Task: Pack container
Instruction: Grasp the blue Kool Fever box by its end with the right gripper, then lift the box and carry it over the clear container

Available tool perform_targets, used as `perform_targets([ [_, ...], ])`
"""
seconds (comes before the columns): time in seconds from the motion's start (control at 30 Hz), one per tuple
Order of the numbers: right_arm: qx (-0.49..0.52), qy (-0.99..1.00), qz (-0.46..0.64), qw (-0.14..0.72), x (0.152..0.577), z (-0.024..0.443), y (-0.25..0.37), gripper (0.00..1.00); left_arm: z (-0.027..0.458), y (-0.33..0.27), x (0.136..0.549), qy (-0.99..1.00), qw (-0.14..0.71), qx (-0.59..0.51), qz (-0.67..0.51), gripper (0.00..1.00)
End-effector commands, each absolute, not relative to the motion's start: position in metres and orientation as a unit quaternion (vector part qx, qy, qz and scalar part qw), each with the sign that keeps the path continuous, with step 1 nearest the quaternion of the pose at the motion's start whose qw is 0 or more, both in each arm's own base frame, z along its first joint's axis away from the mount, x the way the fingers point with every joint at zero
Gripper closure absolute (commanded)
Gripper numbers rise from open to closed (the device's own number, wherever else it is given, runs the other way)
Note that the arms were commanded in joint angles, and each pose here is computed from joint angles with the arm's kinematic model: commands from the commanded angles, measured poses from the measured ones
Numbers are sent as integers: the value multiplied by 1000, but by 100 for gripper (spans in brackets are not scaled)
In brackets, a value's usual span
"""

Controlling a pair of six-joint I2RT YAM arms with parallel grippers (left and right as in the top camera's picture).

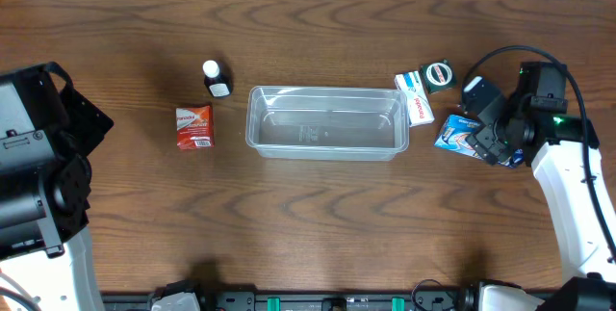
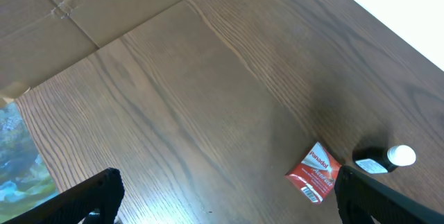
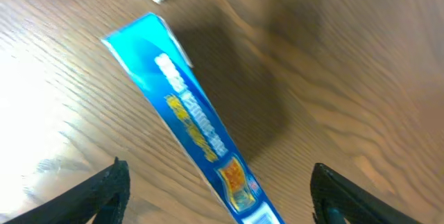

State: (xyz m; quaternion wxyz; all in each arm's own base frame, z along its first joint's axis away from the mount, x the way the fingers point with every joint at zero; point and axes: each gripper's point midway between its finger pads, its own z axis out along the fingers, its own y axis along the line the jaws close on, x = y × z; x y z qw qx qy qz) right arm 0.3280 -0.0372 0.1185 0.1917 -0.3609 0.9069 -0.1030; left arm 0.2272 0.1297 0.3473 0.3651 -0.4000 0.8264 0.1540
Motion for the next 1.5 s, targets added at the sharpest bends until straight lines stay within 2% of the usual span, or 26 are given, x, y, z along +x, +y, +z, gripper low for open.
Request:
perform_targets([
  [0.0,-359,908,-70,202,334,116,-28,25,354,133,226,821,371,-402,161,2],
  [0.13,-359,912,-62,187,334,105,-29,35,354,133,226,821,371,-402,161,2],
  [0.4,-362,915,-96,147,336,88,-46,34,354,133,226,821,371,-402,161,2],
  [0.5,-361,915,-105,148,338,89,-49,40,354,133,226,821,371,-402,161,2],
  [0.57,-358,914,-118,148,340,90,-53,49,354,133,226,821,371,-402,161,2],
  [0.6,-356,914,-125,147,341,91,-56,58,354,133,226,821,371,-402,161,2],
  [0.67,-354,914,-135,147,343,92,-59,83,354,133,226,821,371,-402,161,2],
  [0.7,-353,914,-137,147,343,92,-59,88,354,133,226,821,371,-402,161,2],
  [0.97,-348,915,-139,153,346,93,-59,89,354,133,226,821,371,-402,161,2],
  [1.13,-329,917,-142,175,358,107,-54,93,354,133,226,821,371,-402,161,2],
  [1.3,-292,908,-151,259,396,169,-34,96,354,133,226,821,371,-402,161,2],
  [1.47,-329,862,-131,363,428,256,22,99,354,133,226,821,371,-402,161,2],
])
